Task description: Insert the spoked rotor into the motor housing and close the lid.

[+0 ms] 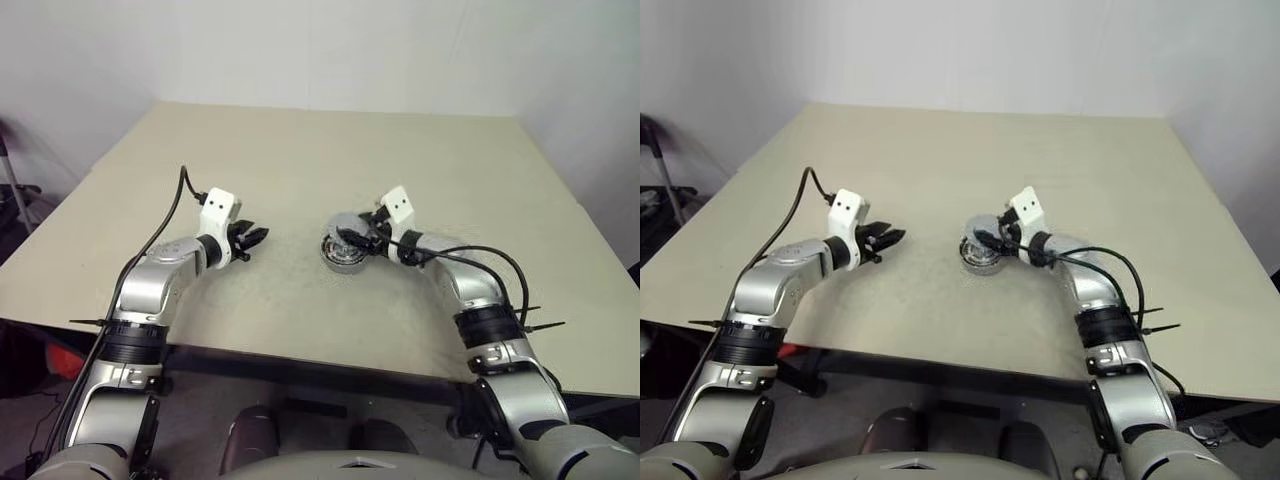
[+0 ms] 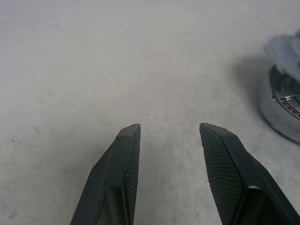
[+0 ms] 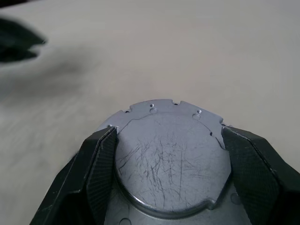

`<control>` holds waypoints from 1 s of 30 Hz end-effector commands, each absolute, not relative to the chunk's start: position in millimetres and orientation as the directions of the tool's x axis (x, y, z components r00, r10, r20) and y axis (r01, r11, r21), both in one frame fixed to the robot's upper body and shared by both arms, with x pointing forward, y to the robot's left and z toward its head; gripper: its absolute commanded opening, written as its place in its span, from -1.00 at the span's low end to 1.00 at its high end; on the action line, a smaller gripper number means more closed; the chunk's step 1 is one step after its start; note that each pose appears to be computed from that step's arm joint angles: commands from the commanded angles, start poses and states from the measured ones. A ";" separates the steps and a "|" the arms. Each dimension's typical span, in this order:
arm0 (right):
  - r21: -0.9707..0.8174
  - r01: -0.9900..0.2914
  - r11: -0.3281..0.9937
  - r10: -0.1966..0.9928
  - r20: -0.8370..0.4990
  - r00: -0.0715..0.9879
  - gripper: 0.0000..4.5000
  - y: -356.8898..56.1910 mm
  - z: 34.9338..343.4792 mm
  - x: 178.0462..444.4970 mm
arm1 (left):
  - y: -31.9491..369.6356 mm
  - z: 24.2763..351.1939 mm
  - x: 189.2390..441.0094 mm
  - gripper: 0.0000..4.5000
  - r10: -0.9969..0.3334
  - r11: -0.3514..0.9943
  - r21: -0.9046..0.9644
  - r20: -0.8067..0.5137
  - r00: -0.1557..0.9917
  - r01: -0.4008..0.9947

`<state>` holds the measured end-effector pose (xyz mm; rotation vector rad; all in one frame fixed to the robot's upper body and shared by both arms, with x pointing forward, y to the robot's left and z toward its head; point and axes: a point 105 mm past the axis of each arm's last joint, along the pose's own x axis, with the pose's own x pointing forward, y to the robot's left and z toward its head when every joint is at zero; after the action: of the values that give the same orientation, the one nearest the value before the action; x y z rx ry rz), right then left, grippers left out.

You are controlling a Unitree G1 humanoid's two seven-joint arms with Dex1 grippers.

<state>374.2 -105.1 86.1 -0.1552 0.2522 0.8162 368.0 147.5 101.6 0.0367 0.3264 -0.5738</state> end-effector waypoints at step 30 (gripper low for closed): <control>-0.121 -0.781 0.613 0.745 -0.240 0.622 0.40 -95.4 95.1 367.5 | 136.9 113.3 368.0 -0.06 -0.559 0.817 -0.025 -0.278 0.781 0.576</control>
<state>360.2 -96.5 78.7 -0.2026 0.2361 0.9017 366.6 140.3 99.5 0.0412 0.3292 -0.6009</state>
